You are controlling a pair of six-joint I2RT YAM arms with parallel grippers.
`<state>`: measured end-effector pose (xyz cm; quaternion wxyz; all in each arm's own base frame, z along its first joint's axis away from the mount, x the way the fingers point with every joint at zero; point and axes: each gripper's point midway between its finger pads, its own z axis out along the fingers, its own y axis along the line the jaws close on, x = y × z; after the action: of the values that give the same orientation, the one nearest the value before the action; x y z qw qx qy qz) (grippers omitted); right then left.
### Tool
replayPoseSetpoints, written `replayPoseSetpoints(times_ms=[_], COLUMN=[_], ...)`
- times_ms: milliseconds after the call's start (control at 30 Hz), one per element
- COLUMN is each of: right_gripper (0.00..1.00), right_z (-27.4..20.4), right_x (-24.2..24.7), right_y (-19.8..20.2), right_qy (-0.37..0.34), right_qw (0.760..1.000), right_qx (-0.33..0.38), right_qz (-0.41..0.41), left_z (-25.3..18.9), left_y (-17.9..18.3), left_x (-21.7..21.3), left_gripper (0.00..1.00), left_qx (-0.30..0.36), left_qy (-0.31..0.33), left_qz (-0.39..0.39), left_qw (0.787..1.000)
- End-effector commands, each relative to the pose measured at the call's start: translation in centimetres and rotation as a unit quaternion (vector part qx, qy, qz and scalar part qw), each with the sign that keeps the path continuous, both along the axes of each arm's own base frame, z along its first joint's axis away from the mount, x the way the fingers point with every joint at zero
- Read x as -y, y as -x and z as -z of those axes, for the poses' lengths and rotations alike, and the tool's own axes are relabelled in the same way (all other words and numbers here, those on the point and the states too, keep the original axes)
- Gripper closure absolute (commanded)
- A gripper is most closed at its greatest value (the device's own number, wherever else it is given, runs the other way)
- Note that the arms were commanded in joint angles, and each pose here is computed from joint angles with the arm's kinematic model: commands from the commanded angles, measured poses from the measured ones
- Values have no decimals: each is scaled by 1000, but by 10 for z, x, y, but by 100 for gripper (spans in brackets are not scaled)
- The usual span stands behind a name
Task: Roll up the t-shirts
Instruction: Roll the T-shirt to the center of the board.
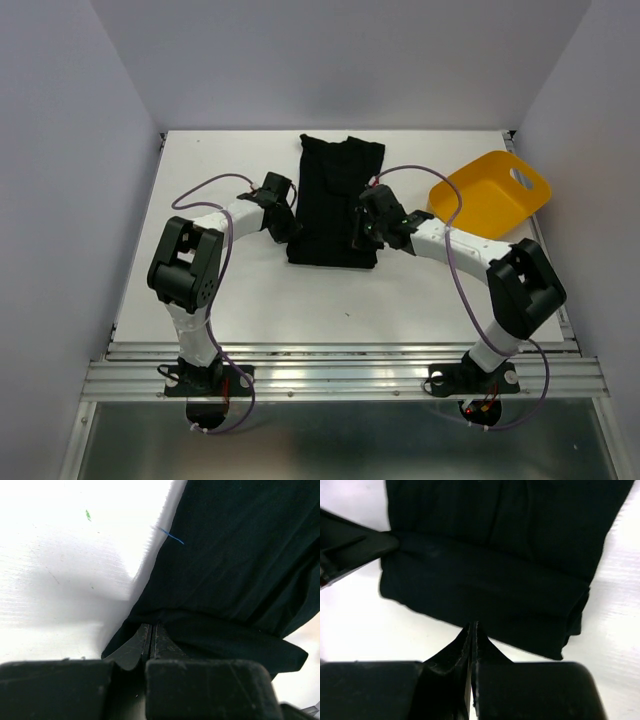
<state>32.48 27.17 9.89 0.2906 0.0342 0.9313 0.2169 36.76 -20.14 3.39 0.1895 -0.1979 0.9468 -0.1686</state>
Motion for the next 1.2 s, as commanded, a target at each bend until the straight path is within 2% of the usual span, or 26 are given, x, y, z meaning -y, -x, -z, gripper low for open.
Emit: replayPoseSetpoints(times_ms=[0,167,233,267,333,367,467,500,567,633,733,867,900,933,1000,1167], right_gripper=[98,99,99,99,99,99,99,99,99,99,99,99,99,99,99,99], right_z=[-6,24,41,47,62,67,78,79,83,84,79,70,70,70,70,67], right_x=[-2,22,34,39,47,52,55,55,57,58,57,55,55,55,54,54], right_y=[-26,-33,-30,-30,-25,-27,-21,-21,-19,-18,-17,-18,-19,-18,-18,-16], right_qy=[12,29,45,52,70,72,78,78,83,84,79,71,70,71,68,63], right_qw=[999,999,998,997,995,994,993,993,993,992,993,994,994,994,994,994], right_qx=[32,8,-6,-11,-24,-28,-41,-42,-46,-47,-44,-37,-37,-38,-38,-39], right_qz=[14,40,51,57,64,71,73,74,76,77,78,77,77,76,77,77], left_z=[-12,-16,-19,-23,-30,-33,-53,-58,-80,-99,-115,-120,-114,-113,-107,-88], left_y=[-14,-14,-16,-16,-19,-20,-24,-26,-27,-24,-13,8,15,23,29,28], left_x=[-3,-1,-1,0,-2,-3,-12,-19,-28,-35,-38,-11,-5,8,23,32], left_gripper=[100,100,95,87,78,65,51,44,38,37,41,81,95,99,100,100], left_qx=[25,32,39,46,60,66,94,105,136,161,183,192,185,176,174,154], left_qy=[-9,-8,-9,-8,-10,-14,-33,-47,-61,-66,-66,-20,-7,20,39,40], left_qz=[4,13,16,18,23,24,19,9,-4,-13,-14,35,44,65,84,99], left_qw=[1000,999,999,999,998,997,995,993,989,985,981,981,982,982,980,982])
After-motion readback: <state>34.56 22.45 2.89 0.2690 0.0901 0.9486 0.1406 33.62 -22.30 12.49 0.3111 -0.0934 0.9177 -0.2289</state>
